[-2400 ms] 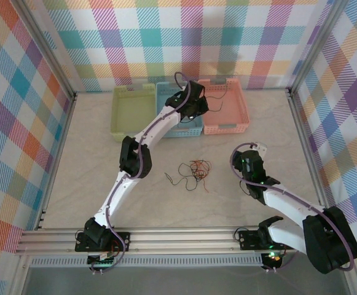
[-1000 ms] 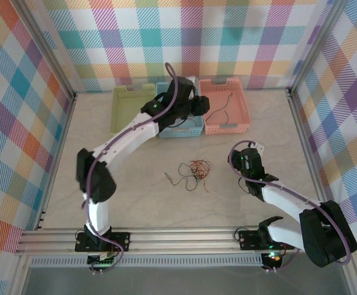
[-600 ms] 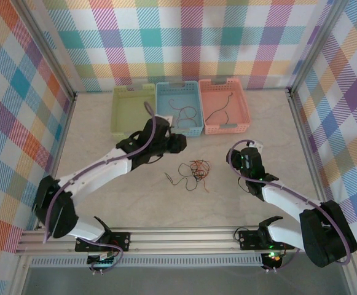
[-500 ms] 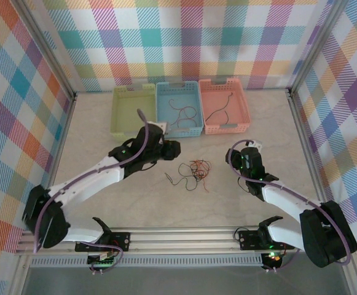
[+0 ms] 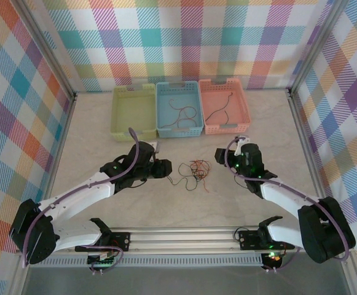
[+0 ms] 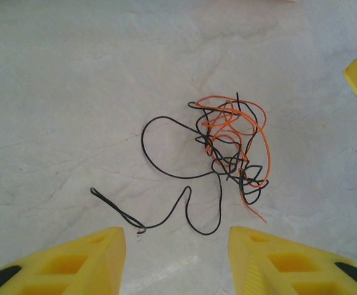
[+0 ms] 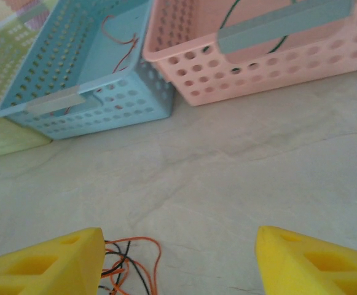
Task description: Untangle the cables
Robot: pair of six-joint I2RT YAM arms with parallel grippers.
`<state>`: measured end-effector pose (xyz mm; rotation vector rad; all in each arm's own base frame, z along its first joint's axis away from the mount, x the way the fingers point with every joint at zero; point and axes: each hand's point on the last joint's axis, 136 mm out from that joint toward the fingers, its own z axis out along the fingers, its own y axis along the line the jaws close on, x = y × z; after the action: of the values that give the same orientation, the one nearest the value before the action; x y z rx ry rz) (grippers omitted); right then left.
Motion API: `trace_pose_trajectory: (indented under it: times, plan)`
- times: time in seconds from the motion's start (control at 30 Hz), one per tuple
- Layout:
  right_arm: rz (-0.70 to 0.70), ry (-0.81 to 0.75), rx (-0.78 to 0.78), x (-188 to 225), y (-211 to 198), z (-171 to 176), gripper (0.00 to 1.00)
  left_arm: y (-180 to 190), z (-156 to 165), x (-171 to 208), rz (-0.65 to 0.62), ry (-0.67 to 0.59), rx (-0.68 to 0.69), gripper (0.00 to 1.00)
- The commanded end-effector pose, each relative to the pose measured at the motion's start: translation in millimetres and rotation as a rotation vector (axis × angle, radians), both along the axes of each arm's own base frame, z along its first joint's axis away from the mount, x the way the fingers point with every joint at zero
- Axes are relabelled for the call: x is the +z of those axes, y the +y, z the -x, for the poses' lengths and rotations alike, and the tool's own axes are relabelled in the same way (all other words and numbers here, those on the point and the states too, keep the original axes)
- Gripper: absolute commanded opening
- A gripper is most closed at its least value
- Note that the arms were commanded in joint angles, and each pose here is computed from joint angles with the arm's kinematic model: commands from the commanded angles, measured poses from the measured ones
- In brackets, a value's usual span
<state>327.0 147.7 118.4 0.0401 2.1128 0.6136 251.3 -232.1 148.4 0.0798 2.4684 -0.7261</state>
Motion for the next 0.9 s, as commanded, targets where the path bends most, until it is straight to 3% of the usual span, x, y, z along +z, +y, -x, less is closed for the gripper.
trace_pose_trajectory:
  times: [0.0, 0.27, 0.7, 0.87]
  plan:
    - [-0.026, -0.051, 0.099, 16, 21, -6, 0.66, 1, 6, -7, 0.012, 0.049, -0.004, 0.48]
    - [-0.014, -0.028, 0.139, 10, 33, -8, 0.64, -4, 18, -22, 0.048, 0.139, -0.01, 0.49]
    - [-0.008, -0.01, 0.169, 6, 39, -9, 0.61, -7, 8, -58, -0.035, 0.245, 0.04, 0.49]
    - [-0.007, -0.005, 0.174, 5, 40, -8, 0.61, -18, 0, -73, -0.038, 0.282, 0.05, 0.41]
